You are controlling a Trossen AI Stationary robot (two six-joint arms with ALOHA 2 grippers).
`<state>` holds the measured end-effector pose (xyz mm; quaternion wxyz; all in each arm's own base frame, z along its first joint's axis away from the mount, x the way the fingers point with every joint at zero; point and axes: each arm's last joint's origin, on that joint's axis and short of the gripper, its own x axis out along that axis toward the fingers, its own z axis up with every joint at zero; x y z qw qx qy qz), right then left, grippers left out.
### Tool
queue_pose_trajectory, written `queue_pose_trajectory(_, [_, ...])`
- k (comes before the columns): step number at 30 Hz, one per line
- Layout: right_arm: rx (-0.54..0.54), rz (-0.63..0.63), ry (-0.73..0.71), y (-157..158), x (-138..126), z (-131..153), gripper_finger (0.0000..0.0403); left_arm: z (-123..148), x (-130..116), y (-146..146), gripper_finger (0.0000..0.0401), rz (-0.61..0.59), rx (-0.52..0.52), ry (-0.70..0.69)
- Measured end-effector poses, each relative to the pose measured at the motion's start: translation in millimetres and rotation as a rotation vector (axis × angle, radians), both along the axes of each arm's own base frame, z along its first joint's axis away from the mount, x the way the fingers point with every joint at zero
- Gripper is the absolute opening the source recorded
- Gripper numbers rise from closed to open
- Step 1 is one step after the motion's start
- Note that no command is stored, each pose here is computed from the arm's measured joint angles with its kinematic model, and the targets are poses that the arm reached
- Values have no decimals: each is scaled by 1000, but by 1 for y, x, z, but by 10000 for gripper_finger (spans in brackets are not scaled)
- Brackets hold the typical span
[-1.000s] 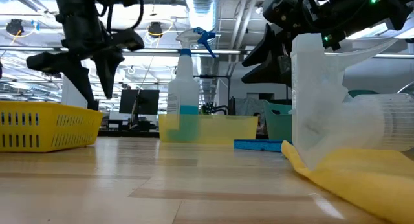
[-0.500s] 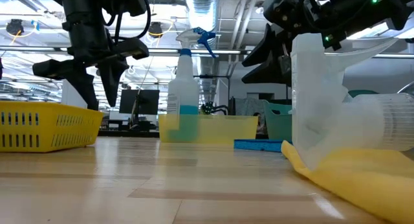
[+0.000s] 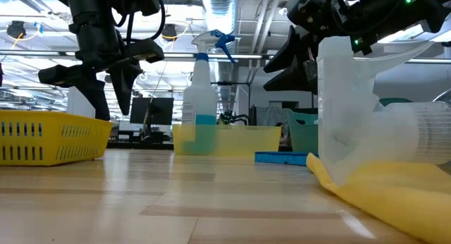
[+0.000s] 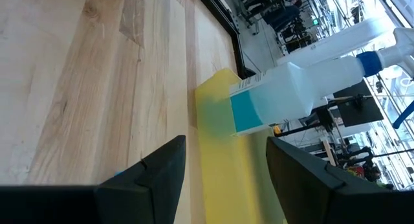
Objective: Pick & Place Kitchen Items
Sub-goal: Put the transparent spray bottle into the top yellow bin
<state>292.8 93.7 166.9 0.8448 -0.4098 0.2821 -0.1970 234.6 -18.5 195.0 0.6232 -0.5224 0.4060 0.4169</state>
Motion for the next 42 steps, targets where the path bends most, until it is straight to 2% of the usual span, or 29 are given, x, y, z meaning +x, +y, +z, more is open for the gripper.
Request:
queue_pose_trajectory(6, [-1, 0, 4, 0, 0, 0, 205, -1, -3, 1, 140, 2, 10, 36])
queue_pose_trajectory(18, [-9, -1, 13, 0, -1, -1, 205, -8, 5, -1, 140, -13, -5, 24])
queue_pose_trajectory(28, [-16, 2, 14, 0, 0, -1, 205, -7, 3, 0, 140, -29, 2, 36])
queue_pose_trajectory(36, [20, -36, -55, -2, -4, 13, 205, 17, -9, 2, 140, -68, 32, -64])
queue_pose_trajectory(42, [117, -52, -187, -7, -15, 44, 205, 47, -23, 3, 140, -194, 171, -222])
